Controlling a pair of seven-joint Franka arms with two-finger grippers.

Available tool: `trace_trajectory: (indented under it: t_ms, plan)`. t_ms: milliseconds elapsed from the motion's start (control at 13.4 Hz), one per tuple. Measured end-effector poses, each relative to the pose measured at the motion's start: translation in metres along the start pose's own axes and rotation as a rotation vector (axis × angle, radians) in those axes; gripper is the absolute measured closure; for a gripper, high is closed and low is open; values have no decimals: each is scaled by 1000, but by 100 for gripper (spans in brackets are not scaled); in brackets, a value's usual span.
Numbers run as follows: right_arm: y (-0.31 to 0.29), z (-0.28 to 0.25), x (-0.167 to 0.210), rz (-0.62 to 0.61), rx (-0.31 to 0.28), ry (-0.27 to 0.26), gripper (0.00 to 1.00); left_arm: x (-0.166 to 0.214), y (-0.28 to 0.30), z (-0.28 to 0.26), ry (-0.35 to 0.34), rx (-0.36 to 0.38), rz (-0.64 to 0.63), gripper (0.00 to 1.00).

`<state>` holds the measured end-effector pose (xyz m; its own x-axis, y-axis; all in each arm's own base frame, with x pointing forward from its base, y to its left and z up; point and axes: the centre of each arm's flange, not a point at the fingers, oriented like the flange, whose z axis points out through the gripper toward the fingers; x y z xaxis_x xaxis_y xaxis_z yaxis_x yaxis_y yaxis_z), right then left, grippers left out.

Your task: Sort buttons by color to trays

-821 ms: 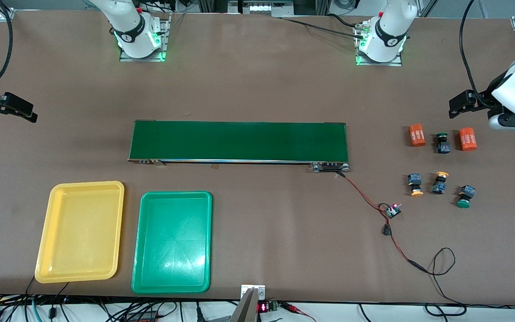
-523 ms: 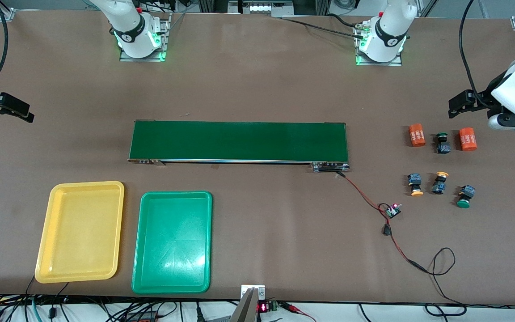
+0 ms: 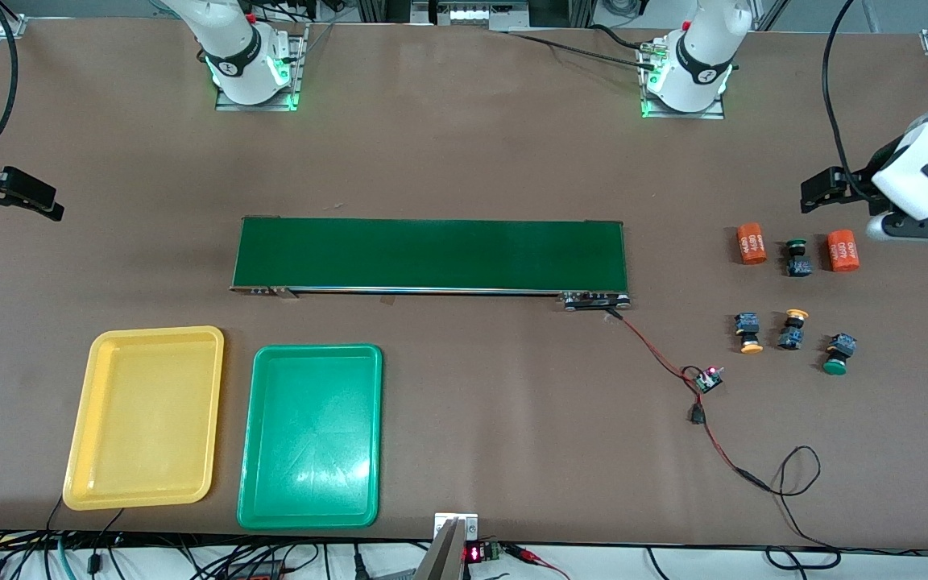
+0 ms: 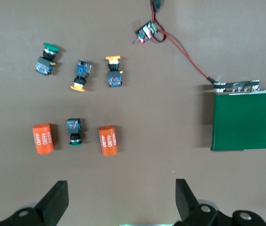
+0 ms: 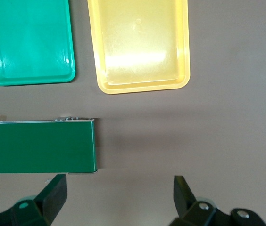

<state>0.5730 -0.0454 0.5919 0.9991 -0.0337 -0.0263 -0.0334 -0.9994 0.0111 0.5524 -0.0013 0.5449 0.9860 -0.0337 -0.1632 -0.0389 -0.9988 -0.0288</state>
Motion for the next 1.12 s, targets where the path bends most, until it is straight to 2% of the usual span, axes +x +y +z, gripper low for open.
trace_trajectory:
  t_ms: [597,896,1120]
  plan:
    - [-6,-1,0,-11,0,1,0,9,-20,50,-109,-11,-34,0]
    - [-16,-1,0,-29,0,3,0,5,-40,123,-103,-20,-70,0]
    - [-18,-1,0,-34,0,1,0,-6,-68,187,-44,-31,-64,0]
